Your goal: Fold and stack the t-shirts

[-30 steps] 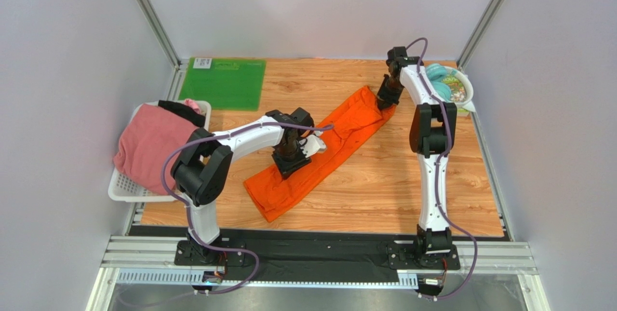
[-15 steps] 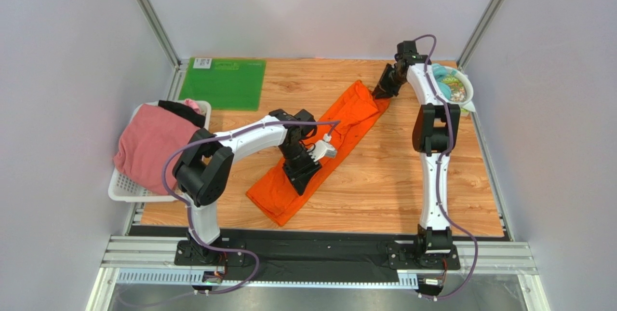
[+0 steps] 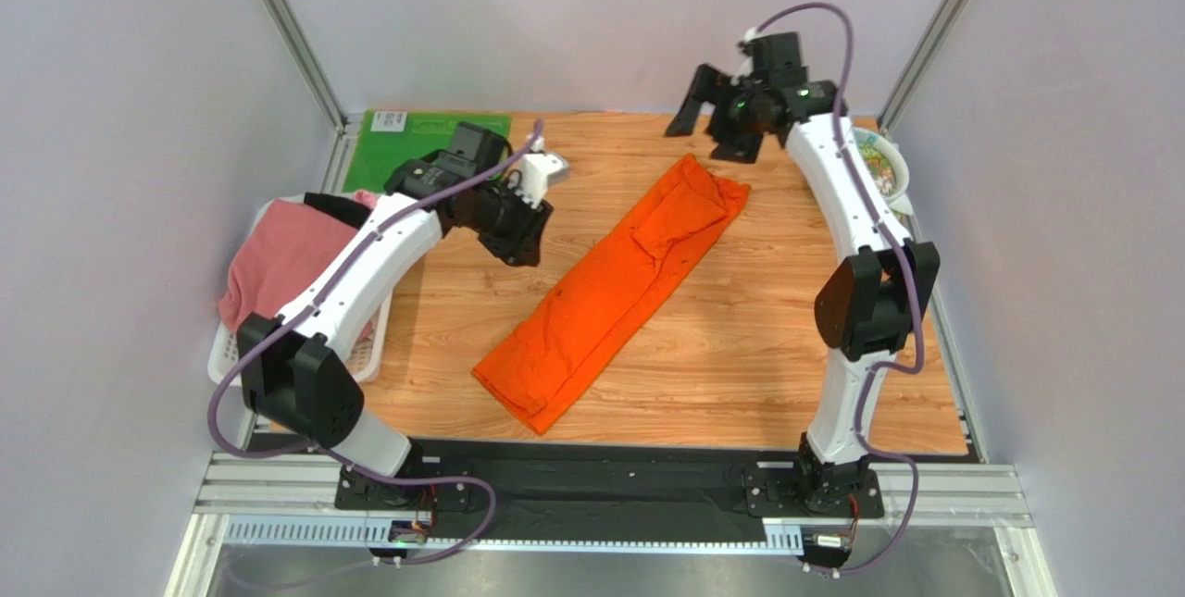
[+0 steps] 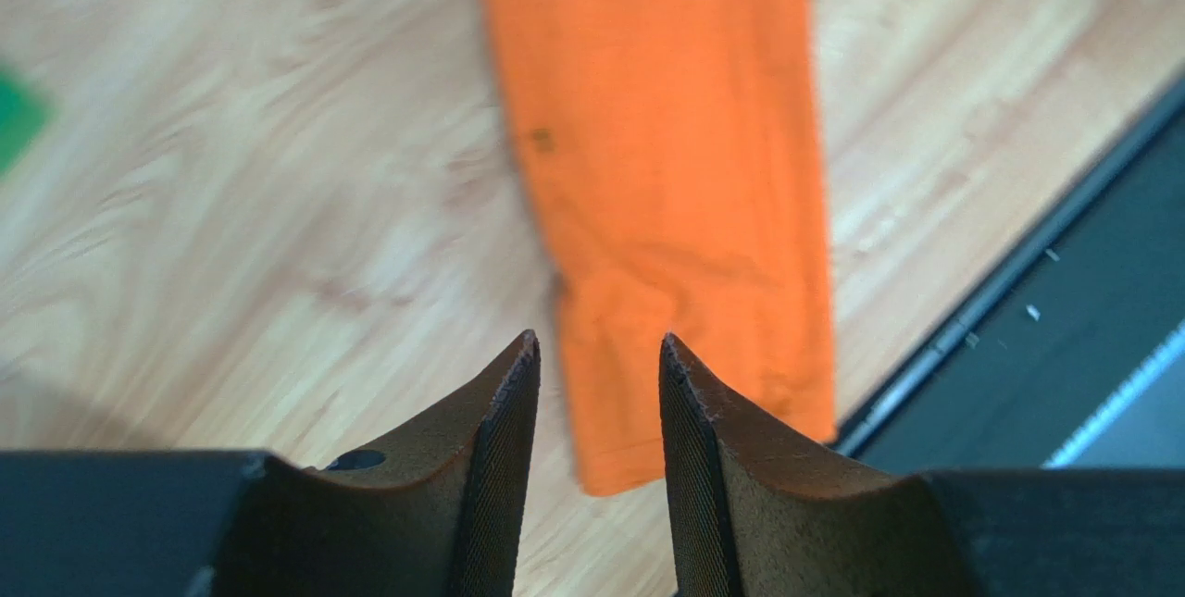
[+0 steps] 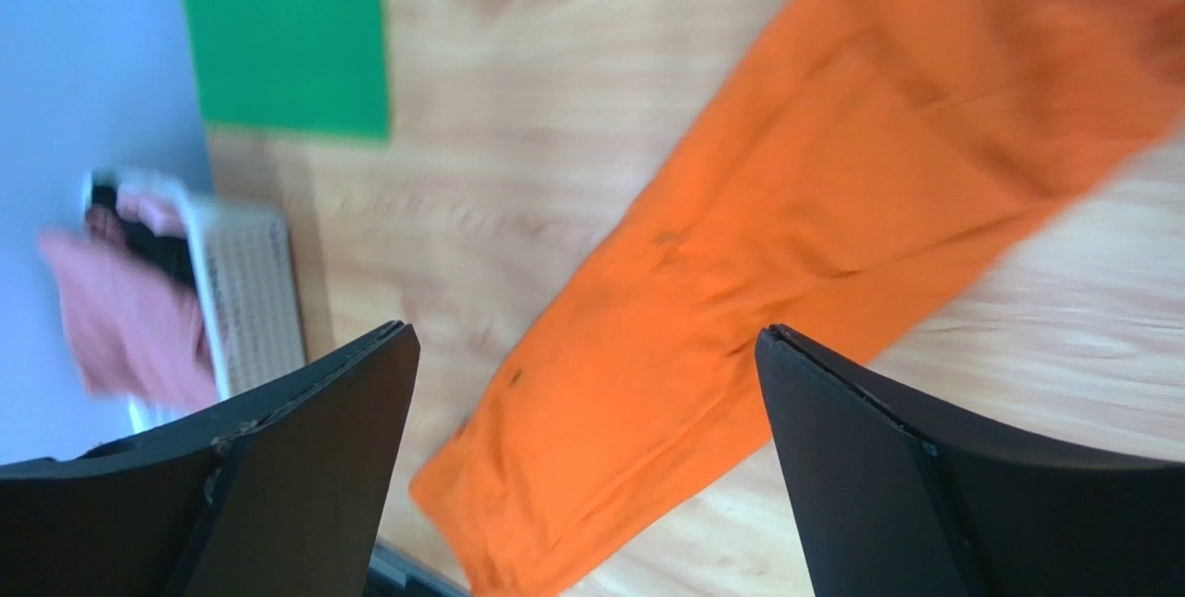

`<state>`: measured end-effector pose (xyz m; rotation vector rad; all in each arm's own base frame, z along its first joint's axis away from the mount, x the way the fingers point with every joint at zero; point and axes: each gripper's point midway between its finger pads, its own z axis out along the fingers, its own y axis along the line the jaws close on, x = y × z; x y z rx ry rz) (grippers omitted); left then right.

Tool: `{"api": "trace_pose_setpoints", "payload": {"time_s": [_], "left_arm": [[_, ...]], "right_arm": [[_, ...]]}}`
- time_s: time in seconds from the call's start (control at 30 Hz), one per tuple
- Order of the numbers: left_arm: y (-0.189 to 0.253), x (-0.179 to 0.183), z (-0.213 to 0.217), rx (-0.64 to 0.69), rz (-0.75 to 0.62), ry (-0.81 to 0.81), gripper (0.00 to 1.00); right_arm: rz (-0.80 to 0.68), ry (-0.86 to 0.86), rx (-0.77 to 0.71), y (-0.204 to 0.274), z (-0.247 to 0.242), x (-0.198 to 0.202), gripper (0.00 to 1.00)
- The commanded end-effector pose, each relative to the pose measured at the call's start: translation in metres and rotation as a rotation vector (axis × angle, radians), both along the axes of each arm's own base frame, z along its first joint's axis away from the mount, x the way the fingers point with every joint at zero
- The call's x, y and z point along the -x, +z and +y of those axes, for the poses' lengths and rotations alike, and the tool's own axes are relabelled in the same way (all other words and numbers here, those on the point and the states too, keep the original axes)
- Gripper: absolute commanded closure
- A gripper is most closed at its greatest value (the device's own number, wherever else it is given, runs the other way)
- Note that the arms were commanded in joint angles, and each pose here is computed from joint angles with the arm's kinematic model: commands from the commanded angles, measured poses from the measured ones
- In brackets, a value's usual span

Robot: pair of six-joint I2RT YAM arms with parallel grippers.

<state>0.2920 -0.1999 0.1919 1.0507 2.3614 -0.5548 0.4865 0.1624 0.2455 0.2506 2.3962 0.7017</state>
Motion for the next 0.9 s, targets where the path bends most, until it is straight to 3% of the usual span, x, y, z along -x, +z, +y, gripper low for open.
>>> {"api": "trace_pose_setpoints", "payload": {"time_s": [0.0,0.03,0.23,0.37,0.5,0.7,0.8,0.87], "left_arm": [[0.005,-0.02,0.044,0.014,-0.039,0.177,0.56],[0.005,-0.026,0.063,0.014,-0.048,0.238,0.56],[0.023,-0.04,0.124,0.036,-0.146,0.449,0.55],[0.02,-0.035,0.128,0.031,-0.145,0.461,0.55],[0.012,-0.029,0.125,0.047,-0.116,0.453,0.55],[0.01,-0.02,0.121,0.053,-0.107,0.408,0.55],[0.002,-0.002,0.103,0.093,-0.046,0.3,0.55],[-0.012,0.014,0.093,0.05,0.001,0.204,0.55]], "right_arm": [[0.187,0.228,-0.022,-0.061,0.1,0.083,0.0],[0.189,0.295,-0.023,-0.068,0.128,0.104,0.0],[0.304,0.492,0.005,-0.109,0.197,0.205,0.0],[0.328,0.516,0.037,-0.121,0.204,0.229,0.0],[0.287,0.404,0.133,-0.122,0.172,0.194,0.0],[0.275,0.078,0.199,-0.131,0.071,0.083,0.01],[0.294,-0.05,0.202,-0.138,0.021,0.039,0.14],[0.289,-0.082,0.189,-0.136,0.009,0.021,0.25]]}}
